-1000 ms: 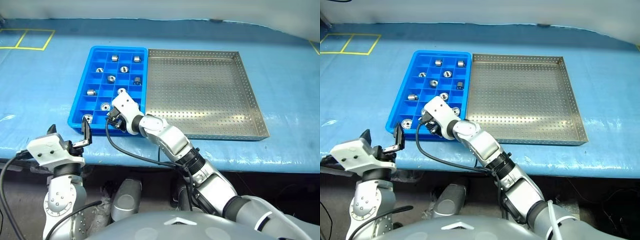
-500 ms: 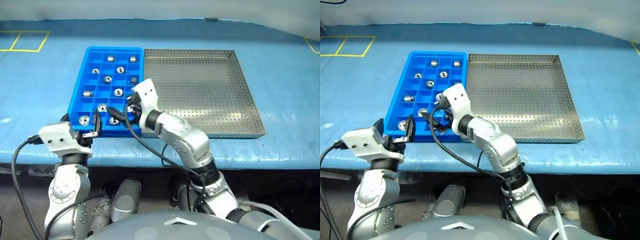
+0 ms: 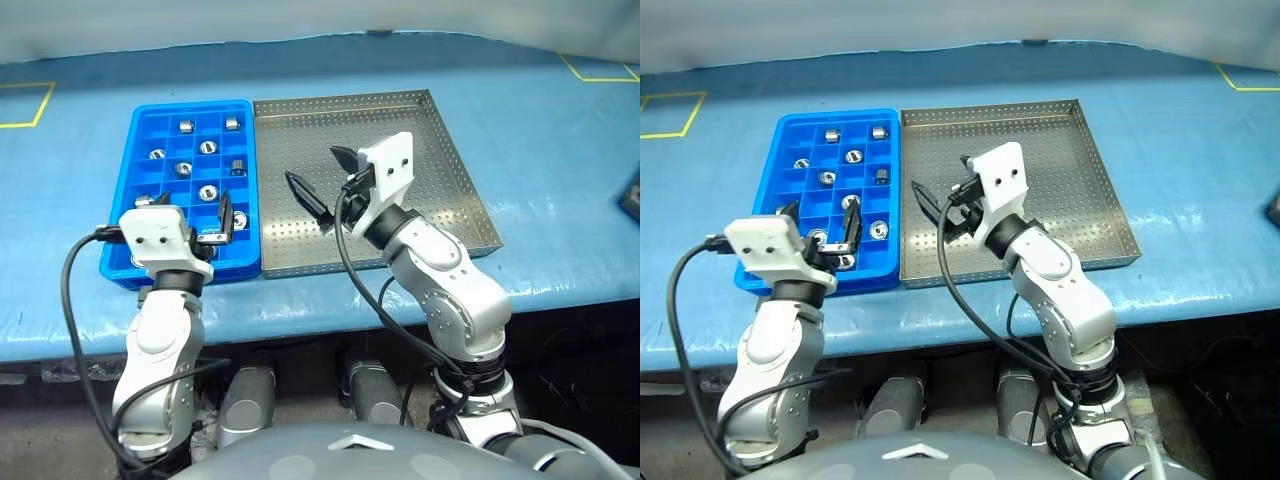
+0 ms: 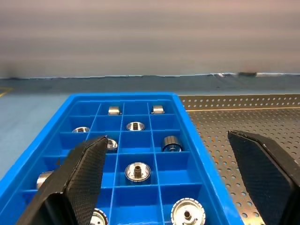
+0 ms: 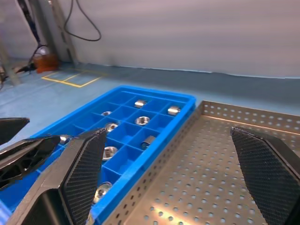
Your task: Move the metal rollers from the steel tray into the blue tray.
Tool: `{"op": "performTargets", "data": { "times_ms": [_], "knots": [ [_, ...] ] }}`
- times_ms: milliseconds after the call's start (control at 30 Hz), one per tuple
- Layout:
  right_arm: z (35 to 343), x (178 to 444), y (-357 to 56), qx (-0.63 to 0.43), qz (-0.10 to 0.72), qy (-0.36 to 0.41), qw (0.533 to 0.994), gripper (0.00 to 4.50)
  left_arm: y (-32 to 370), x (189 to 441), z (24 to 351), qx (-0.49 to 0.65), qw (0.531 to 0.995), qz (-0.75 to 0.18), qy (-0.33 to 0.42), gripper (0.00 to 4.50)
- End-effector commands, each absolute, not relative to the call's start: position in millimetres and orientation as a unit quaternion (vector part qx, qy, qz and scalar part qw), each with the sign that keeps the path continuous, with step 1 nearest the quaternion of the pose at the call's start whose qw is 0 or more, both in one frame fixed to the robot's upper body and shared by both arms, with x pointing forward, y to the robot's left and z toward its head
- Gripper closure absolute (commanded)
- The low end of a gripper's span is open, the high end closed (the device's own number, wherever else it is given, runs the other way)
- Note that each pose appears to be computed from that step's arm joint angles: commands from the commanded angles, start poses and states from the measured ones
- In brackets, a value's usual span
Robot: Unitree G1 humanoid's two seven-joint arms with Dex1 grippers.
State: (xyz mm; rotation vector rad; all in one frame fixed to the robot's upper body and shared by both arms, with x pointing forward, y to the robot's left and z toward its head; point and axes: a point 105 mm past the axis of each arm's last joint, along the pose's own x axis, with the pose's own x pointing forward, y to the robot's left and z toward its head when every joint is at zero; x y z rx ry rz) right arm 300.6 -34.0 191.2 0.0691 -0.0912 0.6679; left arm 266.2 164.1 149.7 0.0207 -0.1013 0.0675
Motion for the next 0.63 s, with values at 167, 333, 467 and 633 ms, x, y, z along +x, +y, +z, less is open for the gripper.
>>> {"op": "performTargets", "data": {
  "times_ms": [167, 333, 467, 633],
  "knots": [
    [207.7, 302.7, -43.3, 0.03, 0.292, -0.094, 0.951, 0.02, 156.8, 282.7, 160.8, 0.042, 0.995, 0.049, -0.073, 0.0],
    [208.9, 305.4, -45.2, 0.024, 0.284, -0.105, 0.953, 0.02, 152.8, 288.0, 169.1, 0.034, 0.994, 0.036, -0.093, 0.0],
    [209.1, 306.3, -45.8, 0.026, 0.28, -0.109, 0.953, 0.02, 154.6, 289.0, 170.7, 0.019, 0.995, 0.034, -0.095, 0.0],
    [211.7, 308.2, -47.1, 0.028, 0.276, -0.117, 0.954, 0.02, 160.3, 289.2, 174.1, 0.002, 0.994, 0.041, -0.099, 0.0]
  ]
}}
